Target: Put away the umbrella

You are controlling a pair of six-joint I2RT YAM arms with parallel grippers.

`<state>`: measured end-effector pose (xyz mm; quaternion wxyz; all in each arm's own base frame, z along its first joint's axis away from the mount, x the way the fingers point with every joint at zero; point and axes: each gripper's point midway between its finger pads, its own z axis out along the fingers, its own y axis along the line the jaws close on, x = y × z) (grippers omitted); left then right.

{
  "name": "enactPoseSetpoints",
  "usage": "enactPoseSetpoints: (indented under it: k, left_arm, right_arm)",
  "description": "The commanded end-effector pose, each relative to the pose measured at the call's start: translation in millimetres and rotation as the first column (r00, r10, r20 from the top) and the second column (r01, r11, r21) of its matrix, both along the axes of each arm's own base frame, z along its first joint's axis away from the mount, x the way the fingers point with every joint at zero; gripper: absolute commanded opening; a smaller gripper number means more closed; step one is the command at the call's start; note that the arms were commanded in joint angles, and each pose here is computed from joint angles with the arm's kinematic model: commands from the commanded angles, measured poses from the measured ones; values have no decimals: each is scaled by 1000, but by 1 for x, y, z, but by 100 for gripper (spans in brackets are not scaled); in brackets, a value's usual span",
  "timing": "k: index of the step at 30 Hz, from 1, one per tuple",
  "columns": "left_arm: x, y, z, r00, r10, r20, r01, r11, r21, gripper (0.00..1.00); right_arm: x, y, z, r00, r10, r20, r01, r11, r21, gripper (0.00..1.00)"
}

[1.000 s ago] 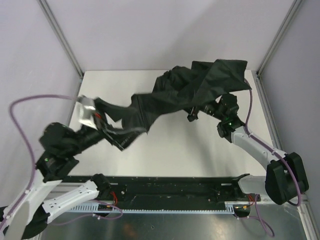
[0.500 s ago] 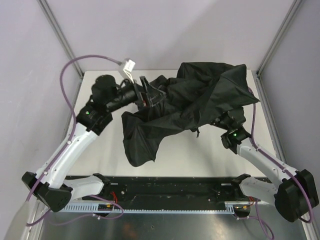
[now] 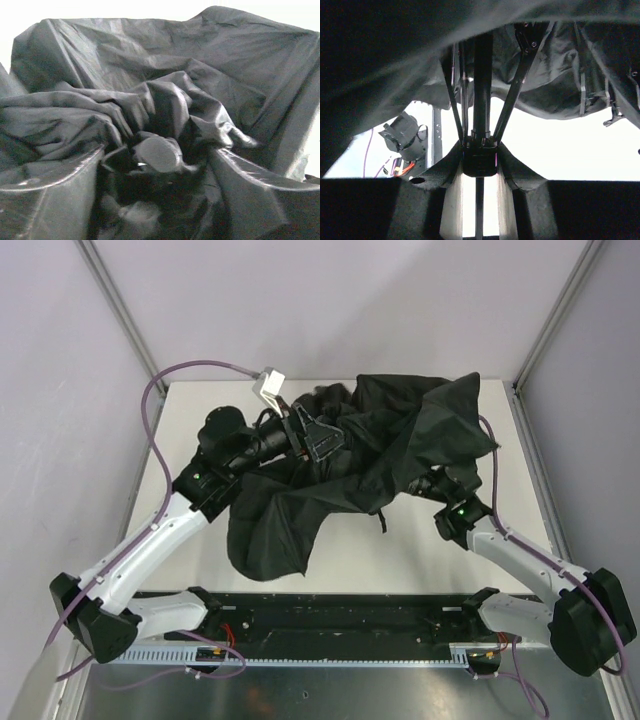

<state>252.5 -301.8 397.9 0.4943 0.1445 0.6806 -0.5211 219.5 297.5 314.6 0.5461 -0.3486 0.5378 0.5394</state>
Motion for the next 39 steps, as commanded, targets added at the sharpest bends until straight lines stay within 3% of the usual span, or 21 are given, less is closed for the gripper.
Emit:
enactPoseSetpoints:
  k: [1,4,5,6,7,9,14,18,21,24,25,26,30,31,34,39]
  left_arm:
    - [-7,-9,25,995,-76,65,81,993,-86,61]
    - [-6,-3,30,995,-59,82,68,992,-106,20]
    - [-6,-1,32,995,-48,89,59,991,-116,10]
    - [-6,1,33,995,-38,96,51,991,-127,5]
    - [-6,3,34,995,-24,96,37,990,-137,3]
    - [-4,9,35,996,12,93,3,988,-154,1]
    - [2,22,39,996,80,48,-70,980,-189,0]
    - [9,32,37,994,109,-14,-110,971,-212,0]
    - [9,35,38,993,106,-47,-113,969,-219,0]
    - [5,34,36,994,80,-76,-95,971,-221,0]
    - [4,34,35,995,69,-72,-83,973,-217,2]
    - [2,35,35,997,49,-66,-62,975,-212,12]
    - [-5,51,33,998,-15,-61,2,980,-200,82]
    - [-7,54,32,998,-35,-60,23,981,-195,91]
    - [-10,58,27,994,-87,-67,74,981,-179,98]
    - [-16,46,22,979,-180,-95,162,972,-172,99]
  right_arm:
    - [-26,7,27,990,102,94,-106,993,44,0]
    - [-24,5,22,996,73,48,-74,997,28,0]
    - [-20,3,22,999,42,30,-43,999,30,5]
    - [-16,1,23,1000,7,5,-8,999,33,19]
    - [-11,0,21,999,-33,-31,34,999,34,34]
    - [-1,-3,19,987,-126,-98,130,991,34,53]
    - [8,-7,11,927,-335,-168,339,941,-6,64]
    - [2,1,13,889,-440,-128,443,896,-8,64]
    - [4,5,17,851,-518,-87,521,853,11,55]
    - [4,9,30,837,-544,-67,548,834,69,17]
    - [3,12,34,849,-526,-59,529,844,89,9]
    - [1,15,39,868,-495,-47,497,861,108,4]
    - [-19,25,50,974,-227,16,223,964,143,0]
    - [-21,22,50,983,-184,24,179,974,142,0]
    - [-28,16,51,993,-100,55,92,988,126,0]
    - [-33,14,45,999,-25,26,22,994,107,0]
